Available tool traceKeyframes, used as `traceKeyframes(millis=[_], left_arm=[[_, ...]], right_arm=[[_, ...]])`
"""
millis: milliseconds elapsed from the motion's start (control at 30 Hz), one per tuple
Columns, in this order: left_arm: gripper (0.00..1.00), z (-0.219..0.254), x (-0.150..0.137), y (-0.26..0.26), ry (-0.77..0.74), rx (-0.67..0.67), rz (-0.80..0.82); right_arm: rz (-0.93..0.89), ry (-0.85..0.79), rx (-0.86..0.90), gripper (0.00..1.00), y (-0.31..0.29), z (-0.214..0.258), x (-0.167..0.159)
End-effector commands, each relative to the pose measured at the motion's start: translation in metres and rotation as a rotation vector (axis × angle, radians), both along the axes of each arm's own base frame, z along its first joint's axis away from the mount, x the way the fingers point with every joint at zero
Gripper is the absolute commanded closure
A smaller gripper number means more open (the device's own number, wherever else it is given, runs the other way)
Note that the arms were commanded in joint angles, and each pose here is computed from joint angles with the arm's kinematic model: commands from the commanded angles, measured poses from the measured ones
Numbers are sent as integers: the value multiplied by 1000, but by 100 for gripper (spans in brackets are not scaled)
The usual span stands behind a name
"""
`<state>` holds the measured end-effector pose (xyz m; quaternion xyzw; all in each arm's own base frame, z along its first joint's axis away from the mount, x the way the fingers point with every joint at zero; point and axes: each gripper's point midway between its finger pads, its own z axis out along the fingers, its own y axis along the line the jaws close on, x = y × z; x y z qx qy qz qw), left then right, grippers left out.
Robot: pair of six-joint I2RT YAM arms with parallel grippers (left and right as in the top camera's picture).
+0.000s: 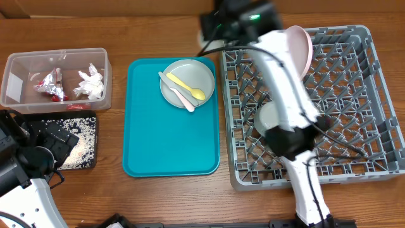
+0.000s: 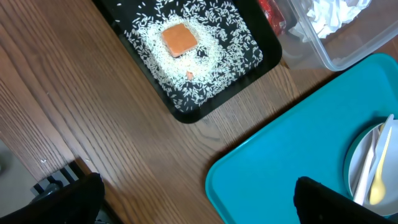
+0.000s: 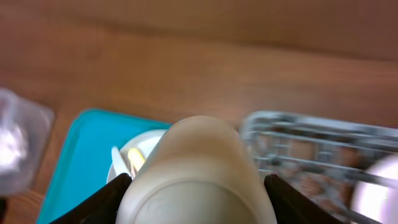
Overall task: Sort waste into correct bins and load items into the dishwasher rack
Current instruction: 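Lower the white cup into the grey rack with the right gripper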
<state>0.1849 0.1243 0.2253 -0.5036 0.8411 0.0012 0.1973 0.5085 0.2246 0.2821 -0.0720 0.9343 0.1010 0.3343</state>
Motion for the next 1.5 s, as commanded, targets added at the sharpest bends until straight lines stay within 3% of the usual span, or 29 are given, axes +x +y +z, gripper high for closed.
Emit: traceKeyframes(millis=[0,333,667,1033,1467], left_arm=[[0,-2,-2,3,7,0,24],[0,-2,-2,3,7,0,24],[0,-2,-2,3,7,0,24],[0,-2,-2,3,7,0,24],[0,-2,-2,3,7,0,24]], right_arm=[[-155,-120,44,62,-64,70,-8],[-565,41,1,62,-228,53,-30],[-827,102,4,62,-346,35,-46],[-916,383,-33,62,-385,-58,-61],[-946,477,-96,61,-399,-113,-65]])
